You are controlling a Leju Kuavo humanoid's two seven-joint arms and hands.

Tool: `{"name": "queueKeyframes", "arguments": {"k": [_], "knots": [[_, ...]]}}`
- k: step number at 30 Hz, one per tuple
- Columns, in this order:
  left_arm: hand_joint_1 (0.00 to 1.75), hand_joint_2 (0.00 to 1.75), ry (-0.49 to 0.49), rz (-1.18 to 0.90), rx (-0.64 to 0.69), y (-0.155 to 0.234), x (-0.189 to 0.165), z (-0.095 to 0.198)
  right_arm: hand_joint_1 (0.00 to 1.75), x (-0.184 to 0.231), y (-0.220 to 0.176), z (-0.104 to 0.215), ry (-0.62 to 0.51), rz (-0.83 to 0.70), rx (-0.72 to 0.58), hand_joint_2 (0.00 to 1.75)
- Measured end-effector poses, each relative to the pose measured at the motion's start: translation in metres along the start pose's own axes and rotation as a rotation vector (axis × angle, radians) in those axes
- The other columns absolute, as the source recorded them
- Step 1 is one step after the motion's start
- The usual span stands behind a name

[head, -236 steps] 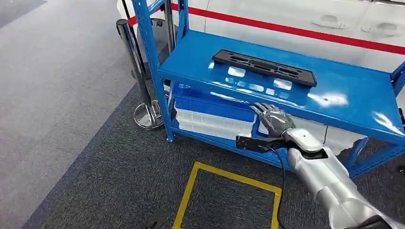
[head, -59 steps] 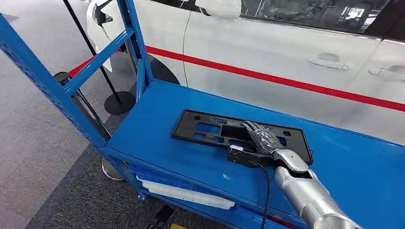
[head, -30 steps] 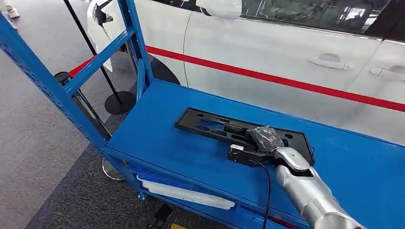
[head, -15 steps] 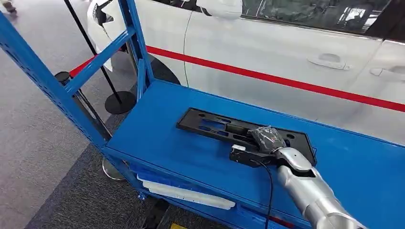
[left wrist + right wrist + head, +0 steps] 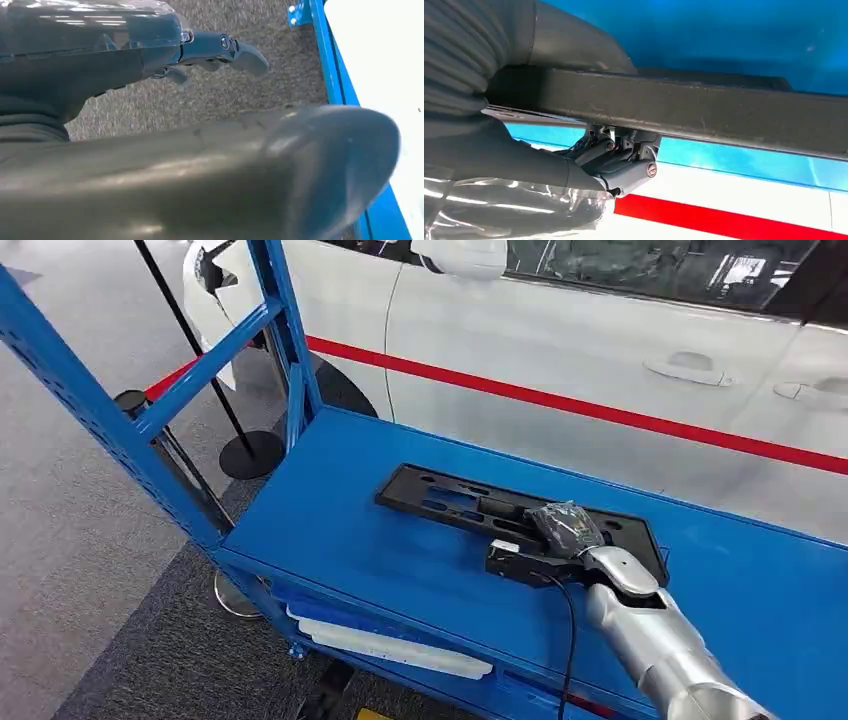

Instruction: Take the parts from the cabinet and place them on the table.

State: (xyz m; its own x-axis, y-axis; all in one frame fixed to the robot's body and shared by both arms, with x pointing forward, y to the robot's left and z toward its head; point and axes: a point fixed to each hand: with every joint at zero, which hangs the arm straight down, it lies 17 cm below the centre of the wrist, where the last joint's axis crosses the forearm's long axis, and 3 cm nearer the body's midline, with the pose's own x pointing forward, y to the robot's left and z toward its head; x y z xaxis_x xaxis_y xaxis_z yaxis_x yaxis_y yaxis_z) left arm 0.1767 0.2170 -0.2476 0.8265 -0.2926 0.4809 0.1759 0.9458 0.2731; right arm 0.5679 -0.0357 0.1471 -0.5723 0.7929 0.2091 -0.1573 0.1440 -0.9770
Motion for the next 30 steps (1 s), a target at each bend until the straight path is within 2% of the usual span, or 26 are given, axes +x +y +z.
{"name": "queueKeyframes", "arguments": {"k": [9,13,18,26,30], "knots": [[0.00,0.00,0.010,-0.002,0.009,0.002,-0.005,0.001,1.75,-0.008,-0.016,-0.002,0.007,0.019,-0.023,1.75],[0.00,0.00,0.021,-0.002,0.001,0.000,-0.010,0.002,1.75,-0.016,-0.040,-0.007,0.008,0.047,-0.039,1.75],[0.00,0.00,0.058,0.002,-0.039,-0.007,-0.019,0.004,1.75,-0.021,-0.097,-0.019,0.002,0.109,-0.085,1.75],[0.00,0.00,0.108,-0.011,-0.080,-0.014,-0.031,0.007,1.75,-0.004,-0.223,-0.036,-0.009,0.228,-0.188,1.75],[0.00,0.00,0.105,-0.008,-0.076,-0.013,-0.031,0.007,1.75,0.009,-0.255,-0.039,-0.022,0.257,-0.212,1.75]]}}
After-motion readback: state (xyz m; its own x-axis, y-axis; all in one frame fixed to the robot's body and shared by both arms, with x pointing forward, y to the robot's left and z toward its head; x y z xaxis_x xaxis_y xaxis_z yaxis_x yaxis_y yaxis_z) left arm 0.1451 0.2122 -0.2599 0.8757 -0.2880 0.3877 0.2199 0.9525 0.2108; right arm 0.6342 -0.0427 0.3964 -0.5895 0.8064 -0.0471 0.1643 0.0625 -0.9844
